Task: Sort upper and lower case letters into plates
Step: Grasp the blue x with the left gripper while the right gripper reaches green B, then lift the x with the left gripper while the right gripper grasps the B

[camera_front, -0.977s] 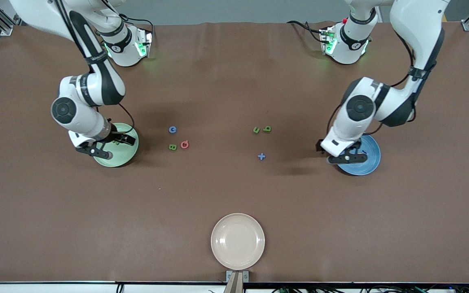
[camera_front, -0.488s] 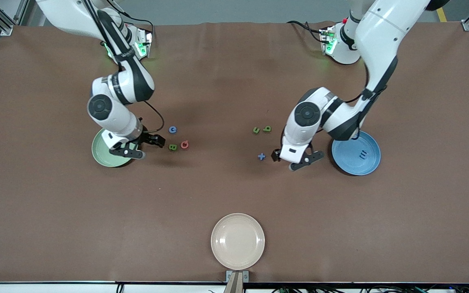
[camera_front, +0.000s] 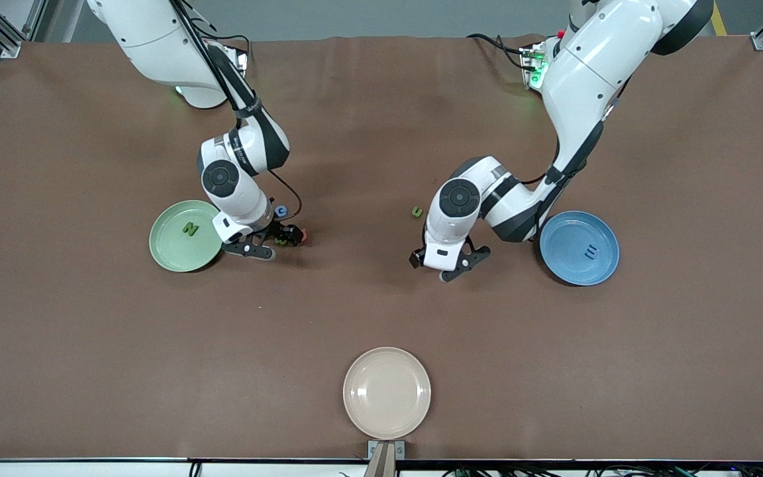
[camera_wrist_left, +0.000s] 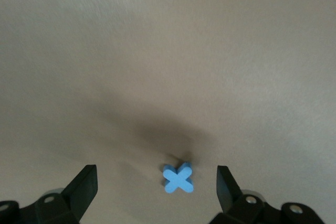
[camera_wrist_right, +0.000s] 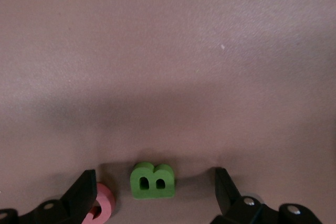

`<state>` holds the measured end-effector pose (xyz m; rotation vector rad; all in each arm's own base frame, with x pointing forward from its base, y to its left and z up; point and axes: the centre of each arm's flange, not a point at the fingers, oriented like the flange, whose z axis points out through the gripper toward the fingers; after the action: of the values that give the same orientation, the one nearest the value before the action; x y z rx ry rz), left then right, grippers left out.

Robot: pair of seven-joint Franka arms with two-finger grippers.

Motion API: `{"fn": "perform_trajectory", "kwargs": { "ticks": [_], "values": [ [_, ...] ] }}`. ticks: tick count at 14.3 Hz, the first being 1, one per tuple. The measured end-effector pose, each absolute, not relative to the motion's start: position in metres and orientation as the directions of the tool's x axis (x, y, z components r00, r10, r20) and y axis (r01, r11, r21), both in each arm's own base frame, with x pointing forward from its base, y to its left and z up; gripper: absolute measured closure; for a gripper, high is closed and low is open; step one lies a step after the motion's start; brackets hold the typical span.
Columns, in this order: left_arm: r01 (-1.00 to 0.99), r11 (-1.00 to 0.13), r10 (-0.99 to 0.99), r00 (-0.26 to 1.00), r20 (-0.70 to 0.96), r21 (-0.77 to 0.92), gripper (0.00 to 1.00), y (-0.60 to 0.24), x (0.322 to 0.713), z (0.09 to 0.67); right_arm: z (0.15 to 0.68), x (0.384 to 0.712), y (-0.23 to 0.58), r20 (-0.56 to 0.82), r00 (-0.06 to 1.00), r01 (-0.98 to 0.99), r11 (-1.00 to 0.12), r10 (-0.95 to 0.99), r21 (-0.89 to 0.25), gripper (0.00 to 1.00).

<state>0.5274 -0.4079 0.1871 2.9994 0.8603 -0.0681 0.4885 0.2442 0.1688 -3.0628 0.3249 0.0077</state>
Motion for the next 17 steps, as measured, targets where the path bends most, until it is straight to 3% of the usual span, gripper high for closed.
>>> {"fn": "perform_trajectory", "kwargs": {
  "ticks": [6, 9, 12, 17],
  "values": [
    [0.529, -0.849, 0.528, 0.847, -0.054, -0.009, 0.02, -0.418, 0.518, 0.174, 0.171, 0.494, 0.239, -0.003, 0.975, -0.221, -0.973, -0.221, -0.061, 0.07],
    [0.529, -0.848, 0.529, 0.847, -0.054, -0.013, 0.27, -0.417, 0.518, 0.174, 0.172, 0.498, 0.234, 0.002, 0.973, -0.231, -0.971, -0.231, -0.061, 0.09],
    [0.525, -0.851, 0.524, 0.850, -0.052, -0.008, 0.34, -0.422, 0.518, 0.176, 0.174, 0.501, 0.231, 0.006, 0.972, -0.235, -0.970, -0.236, -0.061, 0.11],
    [0.524, -0.852, 0.524, 0.850, -0.056, -0.009, 0.37, -0.424, 0.518, 0.172, 0.172, 0.499, 0.232, -0.001, 0.973, -0.230, -0.972, -0.230, -0.056, 0.26]
  ]
}}
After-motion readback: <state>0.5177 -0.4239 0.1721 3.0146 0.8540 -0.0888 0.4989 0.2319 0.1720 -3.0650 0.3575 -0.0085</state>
